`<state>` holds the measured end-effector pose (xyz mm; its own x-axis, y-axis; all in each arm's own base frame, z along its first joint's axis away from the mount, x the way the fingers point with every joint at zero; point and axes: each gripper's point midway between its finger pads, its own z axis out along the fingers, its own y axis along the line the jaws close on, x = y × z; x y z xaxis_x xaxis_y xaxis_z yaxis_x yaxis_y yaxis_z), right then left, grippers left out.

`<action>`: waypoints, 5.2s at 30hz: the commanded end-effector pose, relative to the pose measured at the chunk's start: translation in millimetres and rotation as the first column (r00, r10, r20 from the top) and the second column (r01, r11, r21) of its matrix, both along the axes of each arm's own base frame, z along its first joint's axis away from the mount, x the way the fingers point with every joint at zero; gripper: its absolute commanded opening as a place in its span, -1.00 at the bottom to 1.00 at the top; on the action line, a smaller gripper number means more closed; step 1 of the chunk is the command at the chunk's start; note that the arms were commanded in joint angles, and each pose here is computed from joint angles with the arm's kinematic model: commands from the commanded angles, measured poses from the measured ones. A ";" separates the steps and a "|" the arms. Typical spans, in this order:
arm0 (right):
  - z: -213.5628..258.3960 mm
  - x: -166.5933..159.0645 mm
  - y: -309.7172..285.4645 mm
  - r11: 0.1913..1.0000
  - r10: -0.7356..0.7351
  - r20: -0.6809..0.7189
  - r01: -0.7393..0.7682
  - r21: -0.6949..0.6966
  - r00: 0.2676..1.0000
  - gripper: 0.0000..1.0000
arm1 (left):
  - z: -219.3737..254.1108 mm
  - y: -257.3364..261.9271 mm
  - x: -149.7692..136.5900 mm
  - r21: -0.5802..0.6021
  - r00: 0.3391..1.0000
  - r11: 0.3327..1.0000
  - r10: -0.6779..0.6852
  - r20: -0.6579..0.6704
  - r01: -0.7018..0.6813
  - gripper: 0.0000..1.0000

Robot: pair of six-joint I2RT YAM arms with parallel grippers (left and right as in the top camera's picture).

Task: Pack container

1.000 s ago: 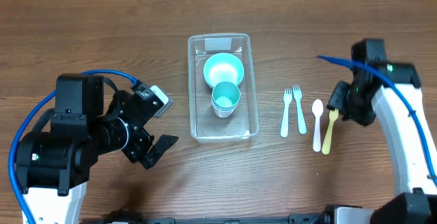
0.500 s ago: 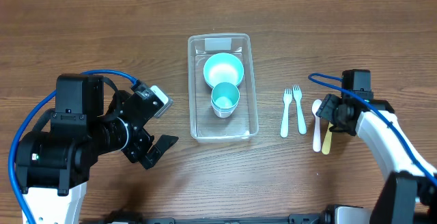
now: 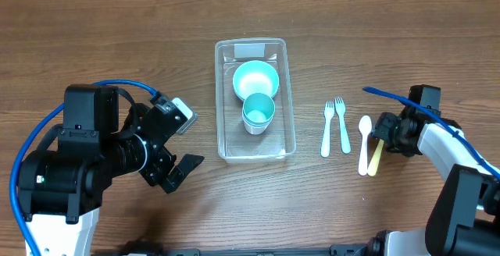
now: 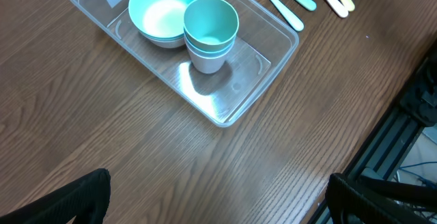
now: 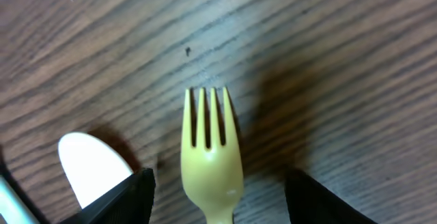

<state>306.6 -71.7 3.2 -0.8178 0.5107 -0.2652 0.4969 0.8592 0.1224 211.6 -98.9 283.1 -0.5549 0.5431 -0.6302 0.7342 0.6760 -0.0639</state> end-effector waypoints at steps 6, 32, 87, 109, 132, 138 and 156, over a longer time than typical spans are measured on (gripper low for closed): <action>-24.4 -7.8 7.1 0.999 0.034 -0.037 -0.033 0.024 0.999 0.08 | 3.8 -1.3 0.6 0.000 1.000 1.000 -0.020 0.020 0.020 1.00; -45.9 -54.2 15.4 0.997 0.021 -0.280 -0.041 -0.065 0.960 -0.30 | 3.8 -1.3 0.6 0.001 1.000 1.000 -0.021 0.020 0.021 1.00; 178.6 -63.4 379.4 -0.412 0.822 0.299 -0.869 -0.275 -0.485 -0.92 | 3.8 -1.3 0.6 0.001 1.000 1.000 -0.021 0.020 0.021 1.00; 198.7 -40.2 351.9 0.045 0.967 0.256 -0.987 -0.154 0.004 0.24 | 3.8 -1.3 0.6 0.001 1.000 1.000 -0.021 0.020 0.021 1.00; 243.2 -86.3 208.0 0.607 0.782 0.265 -0.786 -0.118 0.564 0.75 | 5.4 -1.5 3.3 0.000 0.999 1.000 -0.020 0.034 0.021 1.00; 239.3 -89.0 179.5 0.706 0.696 0.284 -0.700 -0.106 0.660 1.00 | 8.2 -4.0 5.5 -0.014 0.998 1.000 -0.027 0.049 0.028 1.00; 231.5 -77.5 184.3 0.706 0.698 0.264 -0.702 -0.097 0.665 1.00 | -146.3 -1.4 -60.9 0.191 0.589 0.684 0.713 -0.381 -0.704 1.00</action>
<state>227.9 112.2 234.0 -0.8355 -0.1900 -0.5156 -0.3100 0.9377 0.1568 148.4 -102.1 160.6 -0.9437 -0.0157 -0.3304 0.0807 0.9578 -0.2760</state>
